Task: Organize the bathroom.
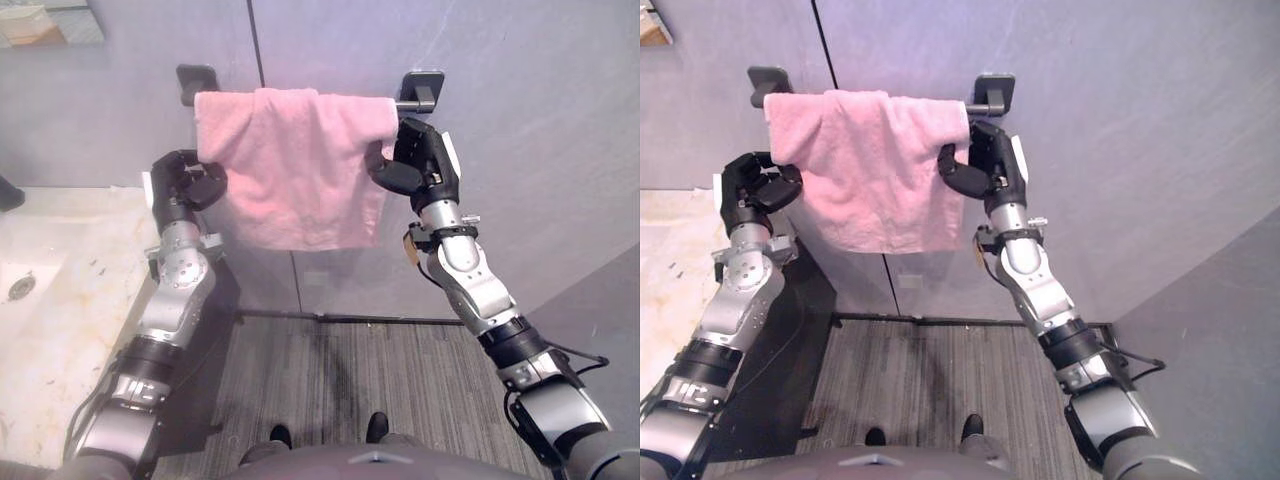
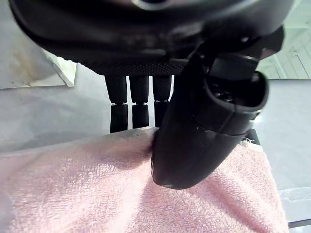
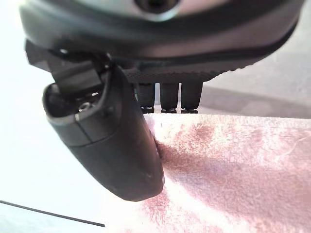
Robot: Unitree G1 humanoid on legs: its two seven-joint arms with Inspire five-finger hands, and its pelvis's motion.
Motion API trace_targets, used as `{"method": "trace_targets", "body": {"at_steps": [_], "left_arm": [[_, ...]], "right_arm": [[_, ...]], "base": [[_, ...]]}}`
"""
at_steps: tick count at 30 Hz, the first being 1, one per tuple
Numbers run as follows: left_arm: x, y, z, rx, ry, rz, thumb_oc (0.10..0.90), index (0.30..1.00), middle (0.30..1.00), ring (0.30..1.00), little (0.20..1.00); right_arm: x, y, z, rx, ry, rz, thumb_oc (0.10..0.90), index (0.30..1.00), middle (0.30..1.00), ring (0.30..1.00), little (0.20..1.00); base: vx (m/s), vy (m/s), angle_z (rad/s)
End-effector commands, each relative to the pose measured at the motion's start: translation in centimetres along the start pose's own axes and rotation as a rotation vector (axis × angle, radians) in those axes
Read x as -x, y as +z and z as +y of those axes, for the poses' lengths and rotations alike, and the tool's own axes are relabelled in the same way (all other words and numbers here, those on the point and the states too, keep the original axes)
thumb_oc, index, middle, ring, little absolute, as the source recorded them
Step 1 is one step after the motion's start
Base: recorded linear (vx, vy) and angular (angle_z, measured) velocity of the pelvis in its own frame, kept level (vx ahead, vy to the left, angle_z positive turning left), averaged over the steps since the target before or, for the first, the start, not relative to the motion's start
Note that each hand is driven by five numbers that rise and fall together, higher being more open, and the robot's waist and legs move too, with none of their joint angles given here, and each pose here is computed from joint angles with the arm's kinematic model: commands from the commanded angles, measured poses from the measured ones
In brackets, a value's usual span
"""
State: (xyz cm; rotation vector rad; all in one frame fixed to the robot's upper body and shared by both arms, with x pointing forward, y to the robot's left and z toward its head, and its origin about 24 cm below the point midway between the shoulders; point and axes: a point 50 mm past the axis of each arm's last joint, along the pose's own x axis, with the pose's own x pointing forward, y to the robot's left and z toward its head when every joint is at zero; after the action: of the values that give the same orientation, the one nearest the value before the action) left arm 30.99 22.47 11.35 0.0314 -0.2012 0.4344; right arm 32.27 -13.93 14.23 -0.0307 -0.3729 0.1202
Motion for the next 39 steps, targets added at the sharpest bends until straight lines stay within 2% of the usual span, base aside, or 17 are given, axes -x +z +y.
{"method": "trace_targets", "body": {"at_steps": [1, 7, 10, 25, 28, 39], "left_arm": [[-1.3, 3.8, 1.4, -0.018, 0.07, -0.254, 0.4, 0.3, 0.3, 0.3, 0.3], [-1.0, 3.3, 2.8, 0.006, 0.178, -0.251, 0.4, 0.3, 0.3, 0.3, 0.3], [-0.5, 2.8, 3.0, 0.033, 0.225, -0.243, 0.4, 0.3, 0.3, 0.3, 0.3], [0.4, 1.6, 2.1, 0.075, 0.236, -0.198, 0.4, 0.3, 0.3, 0.3, 0.3], [0.5, 1.4, 2.2, 0.081, 0.248, -0.193, 0.4, 0.3, 0.3, 0.3, 0.3], [0.9, 0.7, 1.5, 0.122, 0.252, -0.155, 0.4, 0.3, 0.3, 0.3, 0.3]], "right_arm": [[1.0, 1.5, -0.2, -0.08, 0.004, -0.134, 0.4, 0.3, 0.3, 0.3, 0.3], [2.9, -0.4, -1.0, -0.13, -0.102, -0.068, 0.4, 0.3, 0.3, 0.3, 0.3], [4.1, -1.9, -0.9, -0.213, -0.198, 0.005, 0.4, 0.3, 0.3, 0.3, 0.3], [6.4, -4.4, 0.1, -0.567, -0.534, 0.14, 0.4, 0.3, 0.3, 0.3, 0.3], [6.7, -4.3, -0.1, -0.604, -0.62, 0.133, 0.4, 0.3, 0.3, 0.3, 0.3], [6.6, -4.0, 0.4, -0.63, -0.705, 0.114, 0.4, 0.3, 0.3, 0.3, 0.3]], "base": [[0.0, 0.0, 0.0], [0.0, 0.009, -0.03], [0.0, 0.006, -0.01], [0.0, 0.013, -0.04], [0.0, 0.0, 0.0], [0.0, 0.0, 0.0]]}}
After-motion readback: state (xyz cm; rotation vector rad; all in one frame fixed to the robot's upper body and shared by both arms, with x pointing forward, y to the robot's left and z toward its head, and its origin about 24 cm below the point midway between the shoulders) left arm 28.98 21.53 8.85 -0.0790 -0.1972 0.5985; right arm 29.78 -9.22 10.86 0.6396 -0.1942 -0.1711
